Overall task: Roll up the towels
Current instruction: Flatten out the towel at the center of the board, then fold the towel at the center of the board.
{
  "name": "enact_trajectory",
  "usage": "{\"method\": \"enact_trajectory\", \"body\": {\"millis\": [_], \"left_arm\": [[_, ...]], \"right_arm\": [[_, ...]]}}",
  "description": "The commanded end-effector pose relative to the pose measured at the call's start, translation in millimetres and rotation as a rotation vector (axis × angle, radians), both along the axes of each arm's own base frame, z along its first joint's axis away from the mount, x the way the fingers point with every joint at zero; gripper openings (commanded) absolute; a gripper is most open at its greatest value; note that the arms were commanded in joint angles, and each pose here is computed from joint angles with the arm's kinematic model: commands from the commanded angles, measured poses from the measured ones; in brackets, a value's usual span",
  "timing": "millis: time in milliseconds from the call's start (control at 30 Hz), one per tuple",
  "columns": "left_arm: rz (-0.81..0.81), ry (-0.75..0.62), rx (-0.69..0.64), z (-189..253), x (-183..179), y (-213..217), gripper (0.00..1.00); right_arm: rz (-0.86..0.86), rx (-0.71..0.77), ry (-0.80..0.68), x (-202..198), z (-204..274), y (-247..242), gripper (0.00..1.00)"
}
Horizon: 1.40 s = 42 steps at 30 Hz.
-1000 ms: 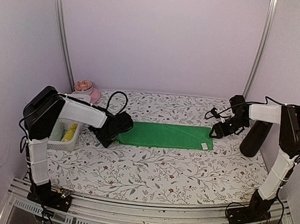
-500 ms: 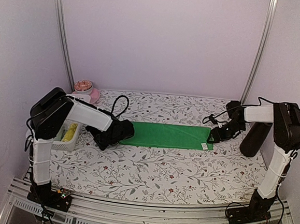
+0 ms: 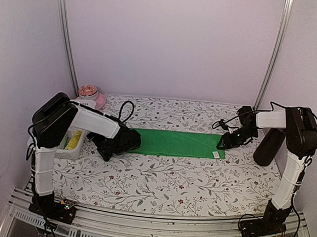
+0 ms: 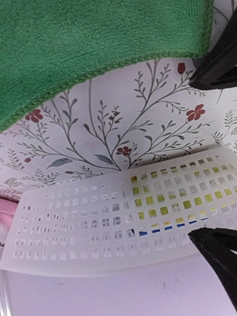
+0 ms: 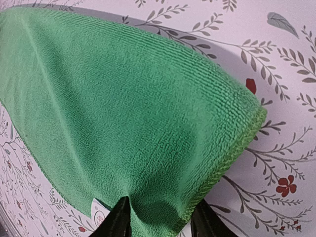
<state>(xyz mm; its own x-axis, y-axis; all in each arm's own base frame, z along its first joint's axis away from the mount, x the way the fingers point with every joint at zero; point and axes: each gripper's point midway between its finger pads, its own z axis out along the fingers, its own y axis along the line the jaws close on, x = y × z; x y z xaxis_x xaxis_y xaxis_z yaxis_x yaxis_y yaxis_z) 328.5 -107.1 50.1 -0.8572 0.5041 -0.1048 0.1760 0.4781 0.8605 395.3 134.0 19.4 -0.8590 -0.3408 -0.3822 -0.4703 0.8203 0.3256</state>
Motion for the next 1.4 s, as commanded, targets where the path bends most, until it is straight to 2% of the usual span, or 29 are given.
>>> {"method": "enact_trajectory", "body": {"millis": [0, 133, 200, 233, 367, 533, 700, 800, 933, 1033, 1367], "left_arm": [[0.009, -0.057, 0.005, 23.6, -3.5, -9.9, 0.97], [0.015, -0.077, 0.033, 32.2, -7.9, -10.7, 0.97], [0.012, -0.082, 0.034, 33.1, -9.3, -12.1, 0.97], [0.011, -0.084, 0.032, 33.5, -9.4, -12.7, 0.97], [0.006, -0.093, 0.022, 35.2, -10.0, -15.1, 0.97], [-0.037, -0.081, -0.045, 30.8, -7.2, -27.1, 0.97], [-0.142, -0.040, -0.243, 25.4, -6.0, -52.6, 0.97], [-0.192, -0.040, -0.357, 23.6, -6.3, -67.3, 0.97], [-0.212, -0.047, -0.403, 21.4, -3.4, -76.4, 0.97], [-0.218, -0.033, -0.380, 14.7, -1.0, -79.0, 0.97], [-0.248, -0.038, -0.361, 6.3, 8.3, -87.4, 0.97]], "right_arm": [[-0.012, 0.034, 0.068, -4.1, -16.6, 5.0, 0.37], [-0.019, 0.045, 0.083, -2.6, -21.4, 6.9, 0.21], [-0.029, 0.042, 0.076, 0.9, -20.6, 6.3, 0.05], [-0.033, 0.034, 0.071, 2.8, -20.2, 5.1, 0.03], [-0.074, 0.010, -0.012, 16.9, 3.3, -9.4, 0.02], [-0.167, 0.014, -0.099, 40.9, 39.3, -51.8, 0.02], [-0.212, -0.023, -0.139, 58.5, 60.7, -98.8, 0.02], [-0.199, -0.017, -0.170, 69.1, 84.0, -108.5, 0.02], [-0.069, 0.058, -0.135, 62.5, 101.3, -68.7, 0.02], [0.027, 0.054, -0.143, 53.8, 104.7, -32.8, 0.02], [0.350, 0.204, -0.125, 6.1, 127.0, 97.6, 0.02]]}}
